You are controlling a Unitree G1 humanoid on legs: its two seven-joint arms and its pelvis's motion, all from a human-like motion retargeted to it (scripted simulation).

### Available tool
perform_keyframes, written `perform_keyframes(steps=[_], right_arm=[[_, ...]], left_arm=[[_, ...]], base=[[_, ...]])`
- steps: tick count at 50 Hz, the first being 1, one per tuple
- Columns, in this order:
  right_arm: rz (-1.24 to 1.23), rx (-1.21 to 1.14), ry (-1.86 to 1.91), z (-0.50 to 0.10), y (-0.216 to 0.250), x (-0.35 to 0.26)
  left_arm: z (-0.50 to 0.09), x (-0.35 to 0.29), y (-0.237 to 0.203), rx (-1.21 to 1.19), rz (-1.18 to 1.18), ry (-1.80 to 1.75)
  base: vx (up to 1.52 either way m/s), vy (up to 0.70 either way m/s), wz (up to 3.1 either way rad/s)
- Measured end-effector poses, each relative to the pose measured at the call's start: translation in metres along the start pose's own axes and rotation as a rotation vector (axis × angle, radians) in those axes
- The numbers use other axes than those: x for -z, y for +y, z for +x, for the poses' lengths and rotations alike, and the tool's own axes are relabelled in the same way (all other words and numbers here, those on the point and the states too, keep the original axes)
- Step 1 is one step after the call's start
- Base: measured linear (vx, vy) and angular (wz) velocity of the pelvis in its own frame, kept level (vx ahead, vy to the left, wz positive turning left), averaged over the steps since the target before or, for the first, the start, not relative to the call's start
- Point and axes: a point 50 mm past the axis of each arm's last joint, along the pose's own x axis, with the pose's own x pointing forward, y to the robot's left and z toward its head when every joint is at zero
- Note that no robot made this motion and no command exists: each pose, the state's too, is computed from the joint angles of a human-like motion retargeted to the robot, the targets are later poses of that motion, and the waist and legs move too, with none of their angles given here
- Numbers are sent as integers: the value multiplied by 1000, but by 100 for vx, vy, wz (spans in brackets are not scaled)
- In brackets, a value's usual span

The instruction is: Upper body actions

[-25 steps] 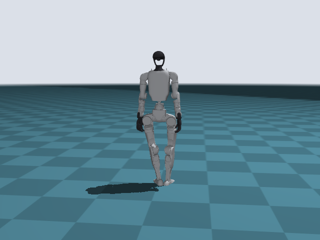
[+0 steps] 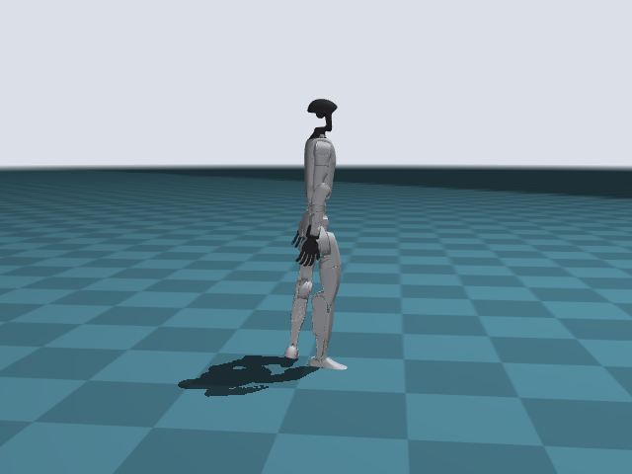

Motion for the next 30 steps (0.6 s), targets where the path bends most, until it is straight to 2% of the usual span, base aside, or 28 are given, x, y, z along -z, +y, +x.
perform_keyframes(steps=[8,15,19,23,30], right_arm=[[46,18,69,0,-7,16],[30,19,0,-1,-17,-6],[-7,26,-38,-3,-19,-20],[99,-14,-164,-7,-10,-51],[6,-13,-177,-6,-7,-52]], left_arm=[[-11,-59,-20,54,-78,-196],[-34,-119,-34,85,85,-453],[-36,-123,-37,83,204,-488],[-41,-131,-28,33,293,-498],[-25,-98,-34,47,232,-397]], base=[[2,-7,-141],[7,8,-137],[21,14,7],[-3,7,-12],[13,5,32]])
